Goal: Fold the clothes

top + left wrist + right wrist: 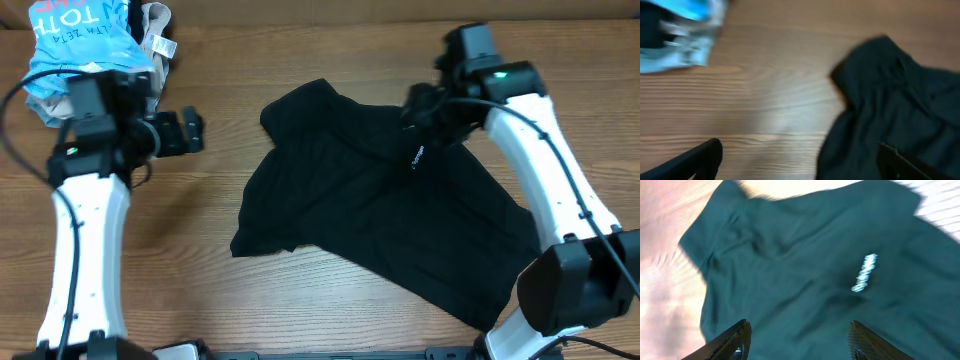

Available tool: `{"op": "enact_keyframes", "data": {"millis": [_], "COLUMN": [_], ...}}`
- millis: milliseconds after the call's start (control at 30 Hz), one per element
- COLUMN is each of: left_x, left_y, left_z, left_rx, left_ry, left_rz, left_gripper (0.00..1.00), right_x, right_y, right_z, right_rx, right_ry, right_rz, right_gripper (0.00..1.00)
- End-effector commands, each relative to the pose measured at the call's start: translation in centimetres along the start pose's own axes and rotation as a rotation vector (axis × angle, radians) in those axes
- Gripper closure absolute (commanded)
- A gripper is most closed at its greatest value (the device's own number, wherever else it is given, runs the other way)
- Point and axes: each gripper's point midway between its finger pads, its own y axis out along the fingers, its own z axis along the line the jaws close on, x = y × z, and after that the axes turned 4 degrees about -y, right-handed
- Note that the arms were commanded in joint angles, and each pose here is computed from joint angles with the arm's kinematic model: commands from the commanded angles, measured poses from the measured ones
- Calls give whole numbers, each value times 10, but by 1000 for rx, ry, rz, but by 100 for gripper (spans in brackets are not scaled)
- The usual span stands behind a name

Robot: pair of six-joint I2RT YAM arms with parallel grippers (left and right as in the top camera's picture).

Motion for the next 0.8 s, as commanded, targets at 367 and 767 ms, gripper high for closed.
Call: {"op": "enact_keyframes", "data": {"millis": [367, 767], "left_x": [-64, -65], "left_y": [84, 89], "left_z": [-55, -59], "left_rx": [-103, -110], "left_ry": [133, 151], "left_rz": [278, 280], "left_gripper": [0, 0], "right_x": [-52, -53], "right_y": [80, 107], "right_z": [-55, -74], "right_rx": [-48, -77], "right_ry": [162, 216], "right_rz": [80, -14], "right_gripper": [36, 49]}}
